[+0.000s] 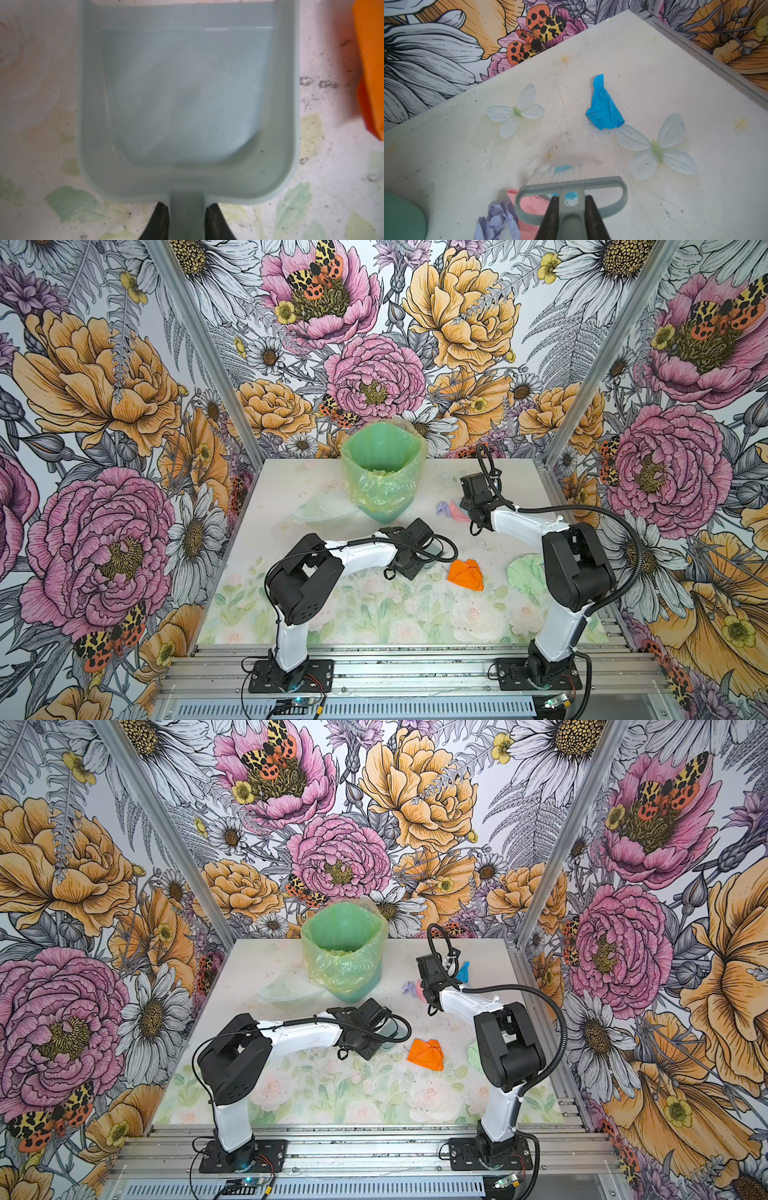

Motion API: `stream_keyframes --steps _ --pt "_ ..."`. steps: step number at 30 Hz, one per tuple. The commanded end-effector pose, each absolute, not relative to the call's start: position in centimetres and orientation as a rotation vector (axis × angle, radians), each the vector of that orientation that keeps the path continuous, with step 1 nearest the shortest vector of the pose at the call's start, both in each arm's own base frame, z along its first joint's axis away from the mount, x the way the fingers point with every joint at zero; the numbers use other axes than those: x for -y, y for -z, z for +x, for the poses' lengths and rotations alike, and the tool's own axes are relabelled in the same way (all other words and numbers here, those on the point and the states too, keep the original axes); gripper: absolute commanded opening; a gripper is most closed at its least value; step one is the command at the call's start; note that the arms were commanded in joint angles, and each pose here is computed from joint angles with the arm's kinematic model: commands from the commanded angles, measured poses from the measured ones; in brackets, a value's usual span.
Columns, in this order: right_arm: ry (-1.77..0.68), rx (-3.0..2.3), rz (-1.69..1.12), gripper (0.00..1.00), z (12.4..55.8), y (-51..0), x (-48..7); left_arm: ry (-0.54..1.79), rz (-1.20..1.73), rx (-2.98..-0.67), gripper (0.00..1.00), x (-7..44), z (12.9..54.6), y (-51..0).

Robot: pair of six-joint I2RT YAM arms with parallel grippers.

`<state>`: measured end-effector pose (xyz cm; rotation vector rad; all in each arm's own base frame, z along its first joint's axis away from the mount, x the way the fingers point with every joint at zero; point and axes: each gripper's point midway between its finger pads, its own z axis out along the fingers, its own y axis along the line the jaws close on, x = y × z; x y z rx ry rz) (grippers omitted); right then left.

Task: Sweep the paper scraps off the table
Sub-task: 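Push the purple, pink and light blue scraps with the right brush toward the dustpan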

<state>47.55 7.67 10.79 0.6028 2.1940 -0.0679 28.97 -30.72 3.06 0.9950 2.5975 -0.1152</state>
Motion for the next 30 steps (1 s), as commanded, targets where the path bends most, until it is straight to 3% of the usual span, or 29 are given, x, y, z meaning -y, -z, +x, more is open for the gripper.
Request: stream_keyframes --steps 1,30 --pt "-0.006 -2.261 0.594 0.0 46.5 -9.3 -8.5 0.172 1.006 -2.567 0.19 31.8 29.7 -3.9" --pt "-0.593 -2.434 0.428 0.0 38.9 -11.2 -18.9 0.176 1.015 -2.573 0.19 32.1 29.5 -3.6"
